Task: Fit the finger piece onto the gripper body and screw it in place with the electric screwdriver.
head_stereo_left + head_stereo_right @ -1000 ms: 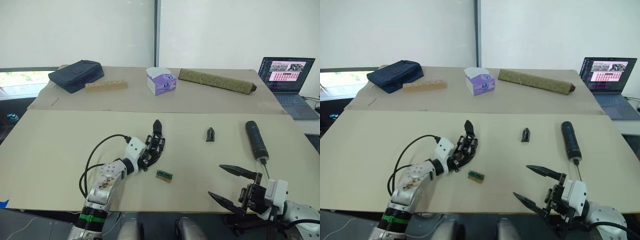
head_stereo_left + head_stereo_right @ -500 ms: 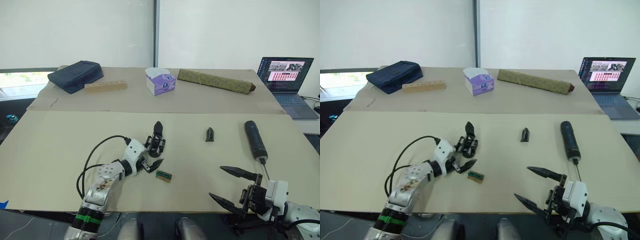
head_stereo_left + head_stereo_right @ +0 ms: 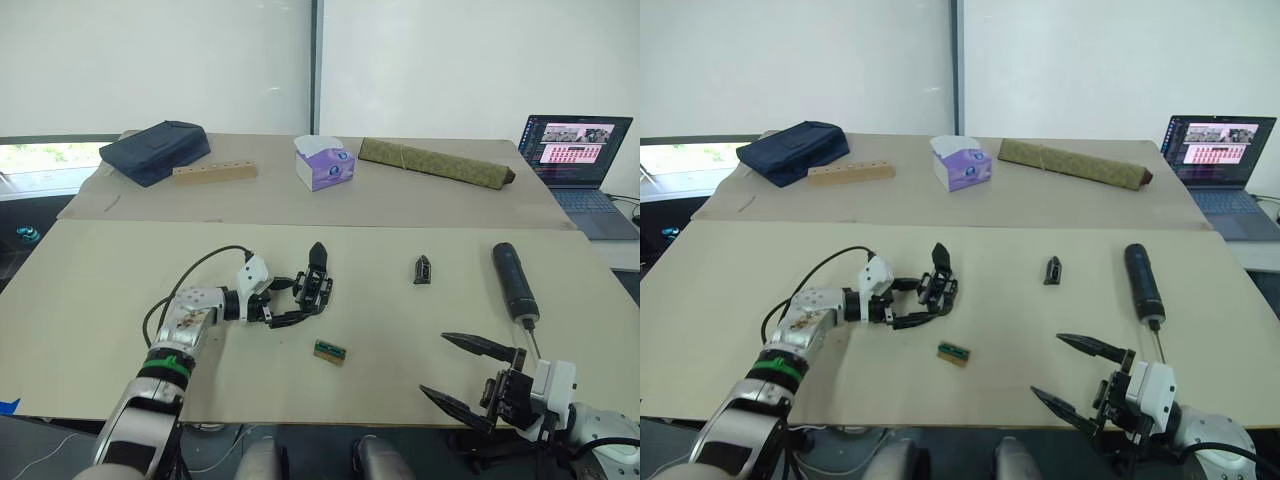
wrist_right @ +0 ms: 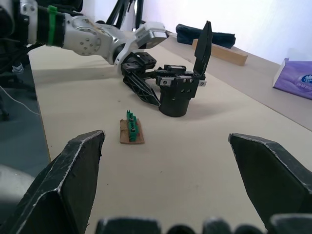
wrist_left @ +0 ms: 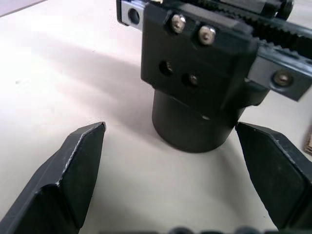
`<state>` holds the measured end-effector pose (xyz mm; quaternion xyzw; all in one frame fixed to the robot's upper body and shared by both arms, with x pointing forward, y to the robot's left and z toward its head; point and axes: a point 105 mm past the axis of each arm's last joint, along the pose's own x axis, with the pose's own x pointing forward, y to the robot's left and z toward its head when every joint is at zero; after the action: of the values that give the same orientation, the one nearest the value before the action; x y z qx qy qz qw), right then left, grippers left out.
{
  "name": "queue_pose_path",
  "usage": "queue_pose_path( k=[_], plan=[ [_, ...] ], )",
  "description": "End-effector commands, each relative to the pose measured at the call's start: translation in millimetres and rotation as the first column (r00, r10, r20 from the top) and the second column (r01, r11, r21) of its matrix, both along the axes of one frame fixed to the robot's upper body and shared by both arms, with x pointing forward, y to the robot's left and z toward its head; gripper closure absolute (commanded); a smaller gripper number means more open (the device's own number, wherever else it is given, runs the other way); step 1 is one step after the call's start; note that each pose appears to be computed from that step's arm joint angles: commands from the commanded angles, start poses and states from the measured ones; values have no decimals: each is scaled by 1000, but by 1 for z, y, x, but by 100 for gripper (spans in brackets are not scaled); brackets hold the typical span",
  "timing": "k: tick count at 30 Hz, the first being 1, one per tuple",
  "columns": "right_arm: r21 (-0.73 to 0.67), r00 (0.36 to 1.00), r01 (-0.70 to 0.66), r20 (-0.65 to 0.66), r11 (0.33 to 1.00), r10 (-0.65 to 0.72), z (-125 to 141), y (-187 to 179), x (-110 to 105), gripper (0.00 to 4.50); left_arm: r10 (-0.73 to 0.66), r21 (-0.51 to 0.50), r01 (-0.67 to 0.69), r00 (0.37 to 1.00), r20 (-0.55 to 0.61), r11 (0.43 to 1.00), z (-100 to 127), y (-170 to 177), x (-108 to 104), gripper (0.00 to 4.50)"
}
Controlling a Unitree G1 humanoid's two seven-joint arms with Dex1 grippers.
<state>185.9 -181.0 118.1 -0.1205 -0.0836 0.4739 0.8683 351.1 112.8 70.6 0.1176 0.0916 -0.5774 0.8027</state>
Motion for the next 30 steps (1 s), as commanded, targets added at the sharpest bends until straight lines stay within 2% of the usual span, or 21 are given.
queue_pose_path(
  k=[1, 5, 8, 11, 17, 22, 30],
  plan=[
    [-9, 998, -4, 58, 1000, 4, 12, 1, -2, 0, -90, 63, 88, 996, 22, 994, -8, -11, 0, 1],
    [-14, 998, 3, 57, 1000, -2, 12, 1, -4, 0, -143, 46, 141, 989, 45, 989, -6, -19, -1, 1],
    [-16, 998, 14, 57, 1000, -13, 13, 1, -6, 0, -159, 14, 159, 986, 47, 987, -6, -21, -3, 84],
    [-17, 998, 22, 56, 1000, -21, 13, 1, -7, 0, -139, -29, 141, 988, 74, 990, 0, -25, -1, 223],
    [-19, 998, 29, 58, 999, -28, 13, 3, -7, 0, -108, -62, 114, 989, 99, 992, 5, -42, 0, 223],
    [-21, 998, 27, 62, 999, -26, 13, 4, -6, 0, -90, -16, 92, 990, 104, 996, -1, -48, -1, 223],
    [-24, 998, 21, 68, 999, -19, 14, 5, -3, 0, -164, 2, 164, 985, 54, 986, -9, -53, -12, 223]
  ],
)
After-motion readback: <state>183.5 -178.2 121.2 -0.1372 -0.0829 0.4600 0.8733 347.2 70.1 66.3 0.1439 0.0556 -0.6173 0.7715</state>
